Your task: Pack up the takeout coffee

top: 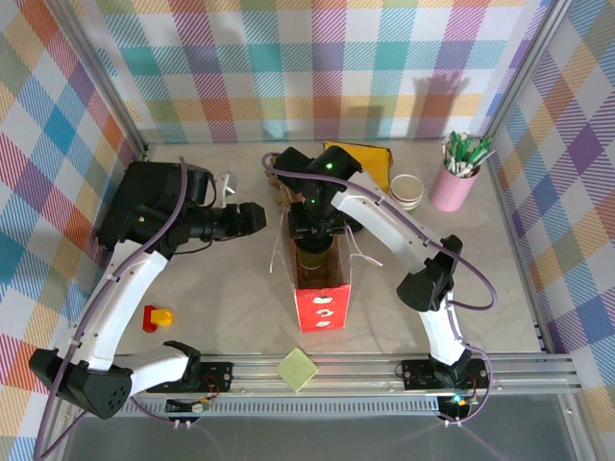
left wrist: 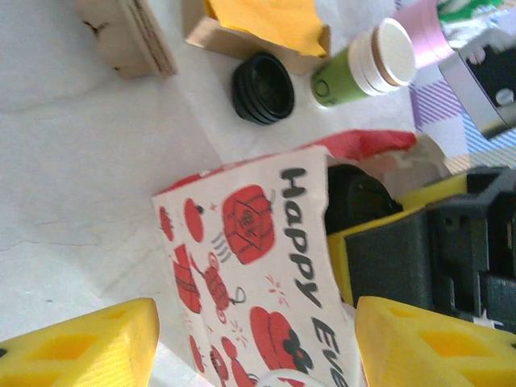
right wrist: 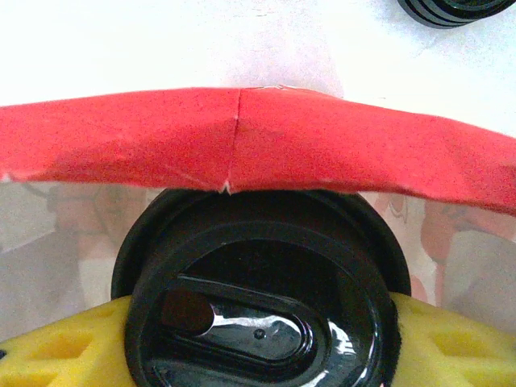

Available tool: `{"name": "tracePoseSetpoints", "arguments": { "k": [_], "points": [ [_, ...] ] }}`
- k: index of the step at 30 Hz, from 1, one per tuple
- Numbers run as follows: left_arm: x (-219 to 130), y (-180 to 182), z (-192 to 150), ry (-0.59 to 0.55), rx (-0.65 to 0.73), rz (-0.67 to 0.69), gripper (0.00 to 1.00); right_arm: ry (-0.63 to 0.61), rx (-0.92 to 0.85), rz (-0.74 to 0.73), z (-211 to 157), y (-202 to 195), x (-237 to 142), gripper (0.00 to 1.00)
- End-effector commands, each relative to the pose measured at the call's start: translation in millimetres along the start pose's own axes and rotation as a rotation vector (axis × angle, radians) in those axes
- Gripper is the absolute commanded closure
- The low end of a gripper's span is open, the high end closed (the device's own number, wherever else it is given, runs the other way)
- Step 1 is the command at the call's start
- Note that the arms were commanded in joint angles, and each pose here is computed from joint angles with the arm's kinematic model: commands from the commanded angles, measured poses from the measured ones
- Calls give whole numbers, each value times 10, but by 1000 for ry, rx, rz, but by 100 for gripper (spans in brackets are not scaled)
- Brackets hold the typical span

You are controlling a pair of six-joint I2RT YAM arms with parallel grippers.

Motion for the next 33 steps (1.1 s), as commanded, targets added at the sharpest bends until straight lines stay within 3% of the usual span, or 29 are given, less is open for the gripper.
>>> {"name": "tracePoseSetpoints", "arguments": {
  "k": [1, 14, 33],
  "points": [
    [-91, 64, 97, -104, -57, 69, 35, 139, 13, -104, -226, -104, 14, 42],
    [-98, 59, 67, -83, -29, 61, 36, 167, 47, -163, -163, -87, 241, 42],
    [-28, 61, 59, -49, -2, 53, 36, 45, 98, -178, -146, -139, 483, 41]
  ]
}}
Point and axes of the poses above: each hand's point on the last joint's axis, 136 mm out from that joint toward the fingers, its own x axis out along the fingers, its own y axis along the line the jaws close on, z = x × y, the point moved 7 cm from there along -x, back along the fingers, and after that the axes turned 13 degrees about -x, right-handed, at the moved point
